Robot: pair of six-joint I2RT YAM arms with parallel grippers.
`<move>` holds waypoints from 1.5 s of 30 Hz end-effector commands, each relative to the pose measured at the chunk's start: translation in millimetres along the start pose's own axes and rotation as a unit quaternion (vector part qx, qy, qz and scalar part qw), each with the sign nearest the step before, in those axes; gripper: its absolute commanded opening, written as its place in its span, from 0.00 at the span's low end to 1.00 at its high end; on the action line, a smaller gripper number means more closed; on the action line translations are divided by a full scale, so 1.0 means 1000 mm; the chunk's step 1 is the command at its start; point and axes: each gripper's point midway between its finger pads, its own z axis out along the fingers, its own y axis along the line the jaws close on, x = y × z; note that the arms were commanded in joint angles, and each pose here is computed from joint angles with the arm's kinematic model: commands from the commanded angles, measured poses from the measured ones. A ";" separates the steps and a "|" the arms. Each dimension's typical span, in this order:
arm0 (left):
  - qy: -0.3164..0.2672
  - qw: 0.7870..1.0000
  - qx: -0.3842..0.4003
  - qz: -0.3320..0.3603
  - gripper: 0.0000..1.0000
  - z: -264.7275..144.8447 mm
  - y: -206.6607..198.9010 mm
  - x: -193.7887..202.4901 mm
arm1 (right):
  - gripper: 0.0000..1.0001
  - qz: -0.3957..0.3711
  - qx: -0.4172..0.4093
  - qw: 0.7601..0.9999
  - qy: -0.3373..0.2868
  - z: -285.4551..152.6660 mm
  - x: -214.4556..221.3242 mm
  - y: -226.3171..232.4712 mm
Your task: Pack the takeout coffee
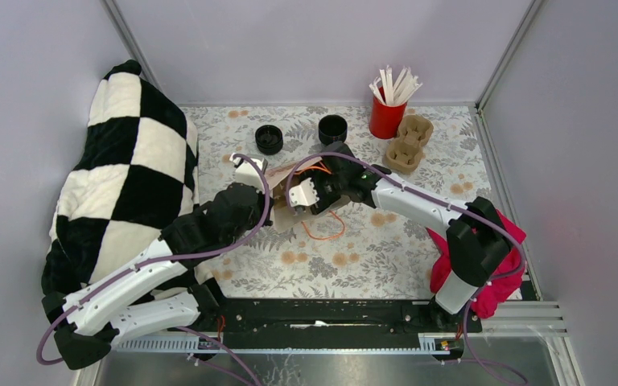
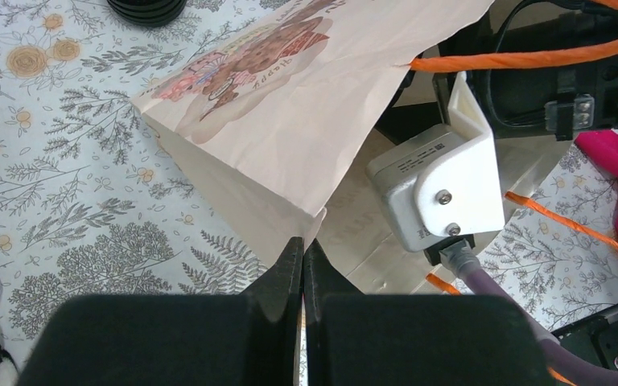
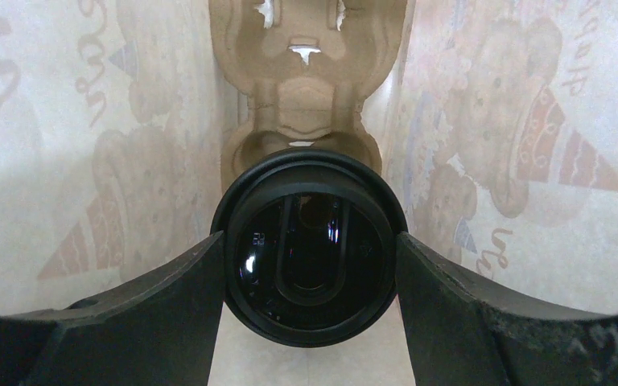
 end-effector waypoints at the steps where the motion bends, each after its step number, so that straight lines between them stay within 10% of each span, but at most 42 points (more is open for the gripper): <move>1: -0.022 1.000 0.021 -0.002 0.00 -0.007 -0.011 -0.023 | 0.00 -0.002 0.028 0.999 -0.034 0.004 -0.008 -0.020; 45: 0.046 0.993 0.110 -0.023 0.00 -0.044 -0.031 -0.003 | 0.00 0.064 -0.040 0.992 -0.102 -0.035 -0.065 0.033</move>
